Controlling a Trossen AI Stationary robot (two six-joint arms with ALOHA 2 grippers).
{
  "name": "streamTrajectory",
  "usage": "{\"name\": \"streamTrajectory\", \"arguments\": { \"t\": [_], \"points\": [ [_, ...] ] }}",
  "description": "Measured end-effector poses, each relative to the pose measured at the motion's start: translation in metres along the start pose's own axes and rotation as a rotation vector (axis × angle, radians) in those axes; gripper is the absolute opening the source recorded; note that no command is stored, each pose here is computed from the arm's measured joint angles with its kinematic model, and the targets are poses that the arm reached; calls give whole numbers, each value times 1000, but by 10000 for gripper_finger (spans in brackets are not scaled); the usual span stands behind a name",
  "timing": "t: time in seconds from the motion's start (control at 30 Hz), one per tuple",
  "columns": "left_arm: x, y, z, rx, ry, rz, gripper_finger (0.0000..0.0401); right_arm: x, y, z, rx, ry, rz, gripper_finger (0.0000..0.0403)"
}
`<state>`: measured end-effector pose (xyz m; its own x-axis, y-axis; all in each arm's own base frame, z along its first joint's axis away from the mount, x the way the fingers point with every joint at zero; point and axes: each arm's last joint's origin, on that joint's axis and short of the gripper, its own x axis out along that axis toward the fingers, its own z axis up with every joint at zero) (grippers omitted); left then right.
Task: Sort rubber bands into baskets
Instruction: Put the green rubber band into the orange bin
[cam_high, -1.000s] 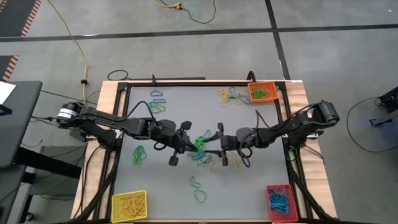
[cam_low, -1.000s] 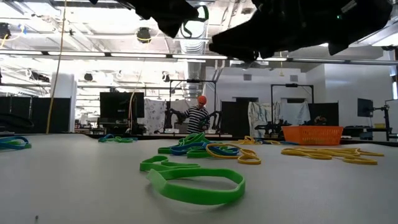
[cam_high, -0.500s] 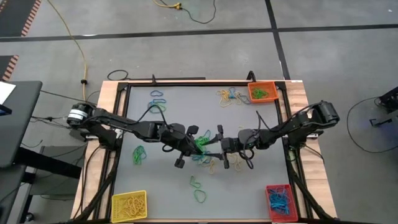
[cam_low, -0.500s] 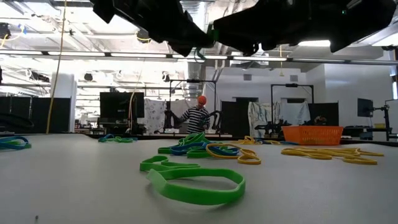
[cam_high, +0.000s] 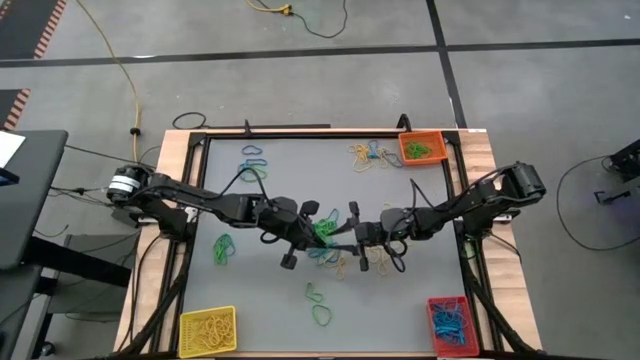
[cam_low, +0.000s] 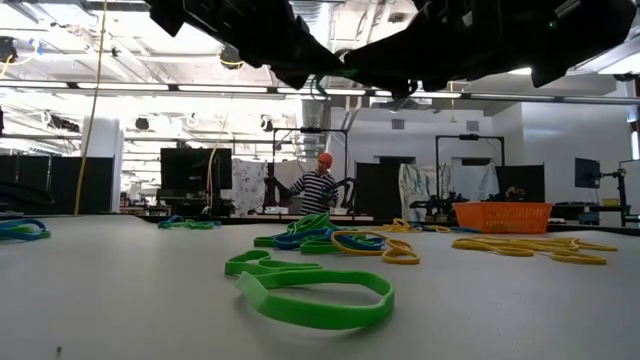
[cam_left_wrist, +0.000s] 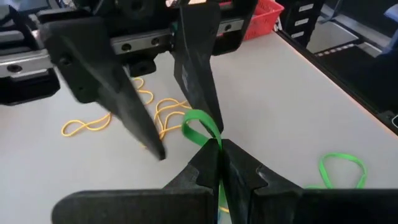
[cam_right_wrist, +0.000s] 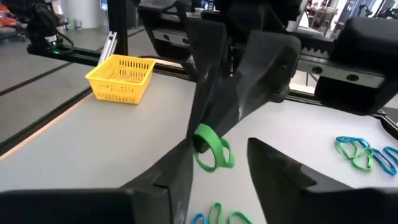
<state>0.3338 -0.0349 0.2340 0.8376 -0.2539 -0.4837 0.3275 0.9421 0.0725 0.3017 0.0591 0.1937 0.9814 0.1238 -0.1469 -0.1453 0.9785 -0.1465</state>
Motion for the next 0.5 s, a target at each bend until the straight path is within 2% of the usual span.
{"name": "streamTrajectory", "arguments": {
  "t": [0.5],
  "points": [
    [0,2,-2,-16,23,36,0,0,0,-2,-42,18,2,17]
  ]
}}
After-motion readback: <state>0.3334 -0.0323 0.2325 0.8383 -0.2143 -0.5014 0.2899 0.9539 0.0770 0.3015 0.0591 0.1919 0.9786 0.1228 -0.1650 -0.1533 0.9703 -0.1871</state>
